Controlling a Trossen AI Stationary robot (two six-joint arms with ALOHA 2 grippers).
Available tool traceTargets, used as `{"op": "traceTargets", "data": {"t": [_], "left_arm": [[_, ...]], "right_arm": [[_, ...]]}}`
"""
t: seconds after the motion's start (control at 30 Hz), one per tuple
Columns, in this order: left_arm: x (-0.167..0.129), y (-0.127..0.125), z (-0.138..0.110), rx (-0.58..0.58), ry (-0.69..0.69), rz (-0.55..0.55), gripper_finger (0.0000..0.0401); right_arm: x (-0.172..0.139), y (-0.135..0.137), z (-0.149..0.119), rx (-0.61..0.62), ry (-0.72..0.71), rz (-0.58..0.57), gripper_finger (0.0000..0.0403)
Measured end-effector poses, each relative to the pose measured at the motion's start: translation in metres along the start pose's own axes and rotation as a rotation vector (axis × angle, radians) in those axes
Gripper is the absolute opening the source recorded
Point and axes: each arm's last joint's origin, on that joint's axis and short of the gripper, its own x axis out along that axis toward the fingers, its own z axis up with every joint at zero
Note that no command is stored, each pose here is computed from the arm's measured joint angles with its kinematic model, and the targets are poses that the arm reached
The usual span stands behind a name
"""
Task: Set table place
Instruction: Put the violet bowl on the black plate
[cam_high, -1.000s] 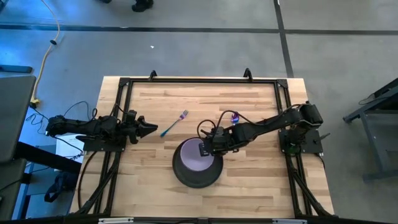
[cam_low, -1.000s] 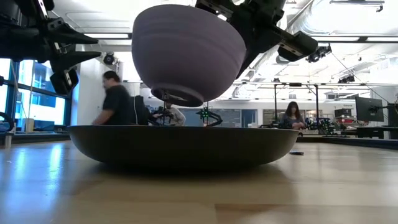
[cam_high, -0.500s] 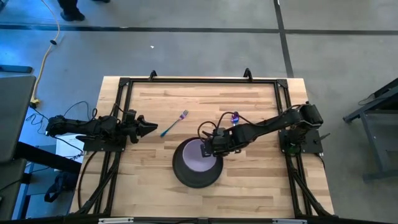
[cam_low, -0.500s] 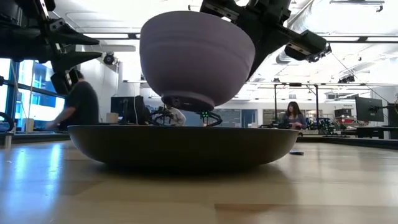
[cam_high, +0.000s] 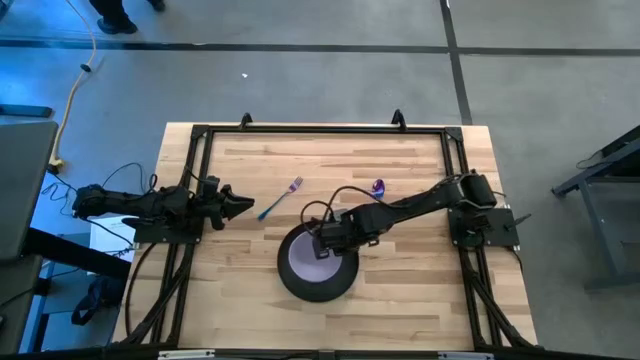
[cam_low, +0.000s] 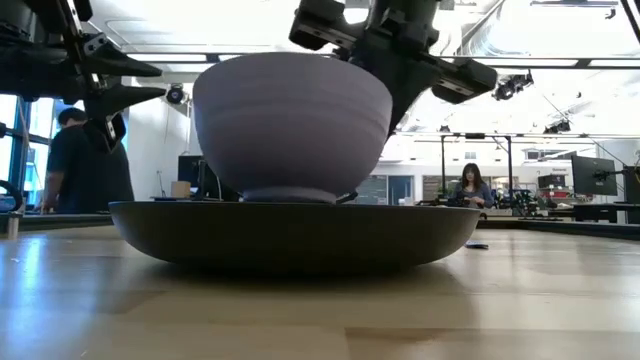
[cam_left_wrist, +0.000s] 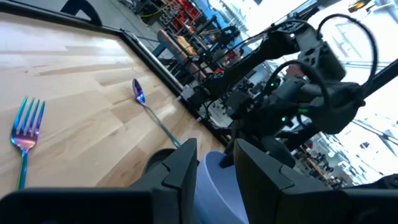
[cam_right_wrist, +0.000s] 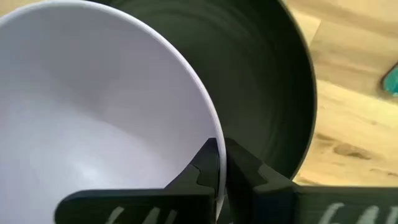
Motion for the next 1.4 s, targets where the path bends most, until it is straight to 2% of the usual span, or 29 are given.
{"op": "traceTargets", "data": {"t": [0.23,0.63,0.83,1.4], "left_arm": [[0.000,0.000,0.000,0.000,0.002,0.002,0.0095],[0.000,0.000,0.000,0.001,0.003,0.002,0.0095],[0.000,0.000,0.000,0.001,0.004,0.003,0.0095],[0.000,0.000,0.000,0.000,0.004,0.003,0.0095]], "right_arm": [[0.001,0.001,0.007,-0.020,-0.018,-0.029,0.0000],[0.009,-0.001,0.003,-0.038,-0.029,-0.067,0.0000],[0.014,0.001,-0.005,-0.049,-0.025,-0.063,0.0000],[0.014,0.001,-0.004,-0.054,-0.043,-0.071,0.0000]]}}
